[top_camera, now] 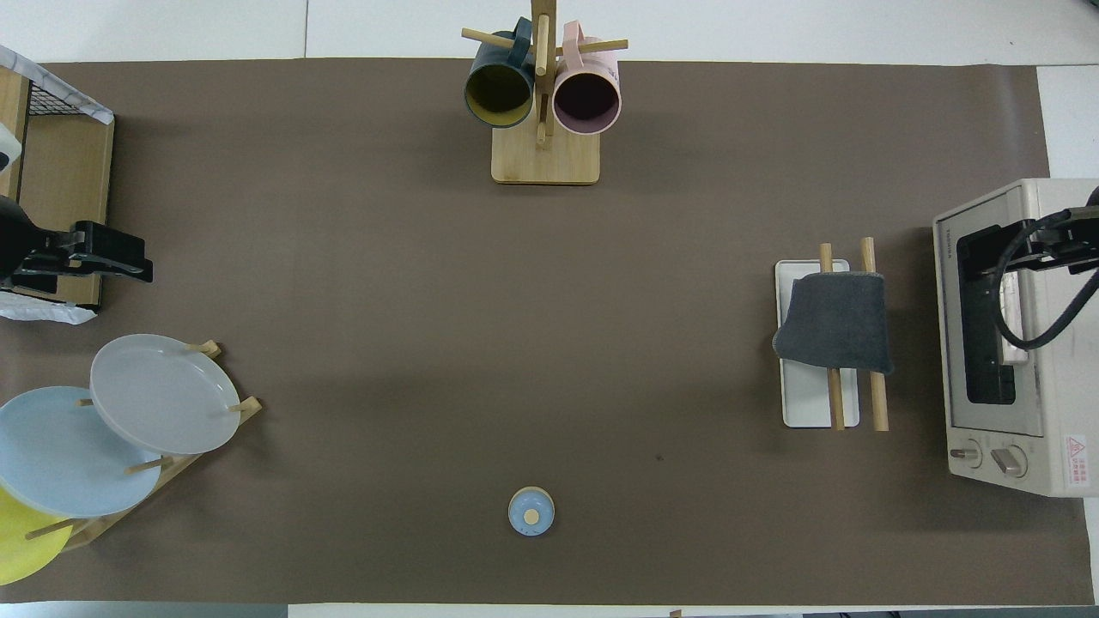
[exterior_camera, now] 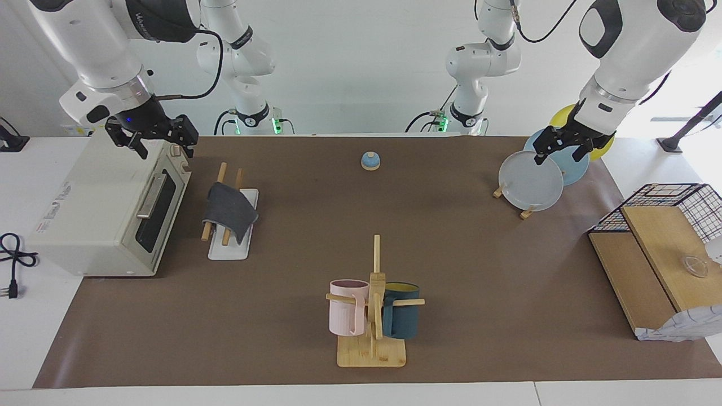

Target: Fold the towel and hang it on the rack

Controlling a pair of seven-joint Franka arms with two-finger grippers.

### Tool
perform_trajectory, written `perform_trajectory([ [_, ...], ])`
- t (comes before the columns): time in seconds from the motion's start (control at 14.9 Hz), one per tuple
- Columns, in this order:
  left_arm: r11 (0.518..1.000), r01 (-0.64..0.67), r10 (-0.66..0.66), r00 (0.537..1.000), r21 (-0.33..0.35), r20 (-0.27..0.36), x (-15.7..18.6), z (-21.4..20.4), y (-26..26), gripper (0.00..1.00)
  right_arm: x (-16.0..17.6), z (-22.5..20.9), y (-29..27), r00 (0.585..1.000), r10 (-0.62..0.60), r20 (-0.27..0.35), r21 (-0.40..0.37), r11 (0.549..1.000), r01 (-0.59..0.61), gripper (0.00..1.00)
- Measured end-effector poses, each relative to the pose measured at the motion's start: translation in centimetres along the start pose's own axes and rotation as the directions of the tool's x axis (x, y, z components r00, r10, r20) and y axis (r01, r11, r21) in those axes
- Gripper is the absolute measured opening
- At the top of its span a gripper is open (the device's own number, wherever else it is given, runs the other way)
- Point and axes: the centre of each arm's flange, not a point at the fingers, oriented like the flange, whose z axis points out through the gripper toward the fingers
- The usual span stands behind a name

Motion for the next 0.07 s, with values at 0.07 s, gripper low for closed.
perform_trajectory([
  [0.07, 1.0, 0.0, 0.0, 1.0, 0.0, 0.0, 0.0, 0.0, 0.0, 1.0, 0.0, 0.0, -0.01, 1.0, 0.0, 0.0, 0.0, 1.0, 0.0, 1.0],
])
